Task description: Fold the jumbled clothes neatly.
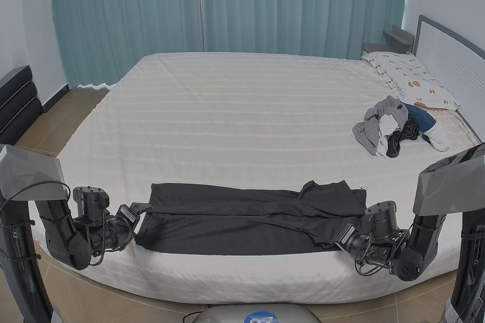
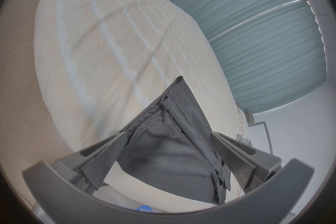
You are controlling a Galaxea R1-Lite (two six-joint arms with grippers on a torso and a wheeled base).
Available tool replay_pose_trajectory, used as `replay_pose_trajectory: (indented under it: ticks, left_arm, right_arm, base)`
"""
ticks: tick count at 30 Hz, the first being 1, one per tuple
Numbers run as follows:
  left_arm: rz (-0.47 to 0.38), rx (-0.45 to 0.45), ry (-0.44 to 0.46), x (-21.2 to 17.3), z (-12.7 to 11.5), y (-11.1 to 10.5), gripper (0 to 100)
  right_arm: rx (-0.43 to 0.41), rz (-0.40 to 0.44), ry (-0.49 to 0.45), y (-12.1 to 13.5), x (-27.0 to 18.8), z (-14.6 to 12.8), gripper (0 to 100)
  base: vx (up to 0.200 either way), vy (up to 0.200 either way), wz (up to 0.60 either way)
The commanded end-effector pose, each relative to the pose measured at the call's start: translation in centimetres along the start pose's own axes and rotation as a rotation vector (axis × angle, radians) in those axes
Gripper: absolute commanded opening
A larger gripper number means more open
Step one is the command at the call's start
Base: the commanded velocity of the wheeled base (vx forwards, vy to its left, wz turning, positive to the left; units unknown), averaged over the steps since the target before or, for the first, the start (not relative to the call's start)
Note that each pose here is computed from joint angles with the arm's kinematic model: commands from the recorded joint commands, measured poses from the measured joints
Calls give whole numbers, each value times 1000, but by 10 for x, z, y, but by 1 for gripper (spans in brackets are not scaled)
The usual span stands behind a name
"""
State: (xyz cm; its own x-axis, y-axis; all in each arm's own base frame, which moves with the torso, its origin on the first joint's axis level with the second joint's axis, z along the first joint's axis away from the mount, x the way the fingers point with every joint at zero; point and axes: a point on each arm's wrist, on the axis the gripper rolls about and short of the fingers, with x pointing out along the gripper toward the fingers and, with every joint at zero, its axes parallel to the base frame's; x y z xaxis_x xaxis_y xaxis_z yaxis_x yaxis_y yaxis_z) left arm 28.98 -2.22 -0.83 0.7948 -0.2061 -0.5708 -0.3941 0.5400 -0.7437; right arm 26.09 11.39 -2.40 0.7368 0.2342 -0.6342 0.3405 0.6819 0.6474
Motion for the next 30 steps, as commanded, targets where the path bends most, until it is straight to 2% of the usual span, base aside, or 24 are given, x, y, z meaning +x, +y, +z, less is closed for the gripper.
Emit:
replay_pose_trajectory:
  ticks: [1,9,10,20,24,30]
  left_arm:
    - [3,-1,2,0,0,1,100]
    - [2,-1,1,0,0,1,100]
    - [2,-1,1,0,0,1,100]
    - [3,2,2,1,0,1,100]
    - [3,2,2,1,0,1,100]
    - [4,3,2,1,-1,1,100]
  right_arm:
    - [-14,-12,8,-3,-3,-2,0]
    - [-55,-34,18,-8,-1,-4,0]
    - [-57,-34,13,-8,-1,-4,100]
    - [-37,28,-83,-1,-24,24,100]
    - [-47,-9,-116,-12,-23,36,100]
    - [-57,-61,-97,-24,-10,35,100]
  base:
    - [0,0,0]
    - [0,0,0]
    - [0,0,0]
    - [0,0,0]
    - [0,0,0]
    - [0,0,0]
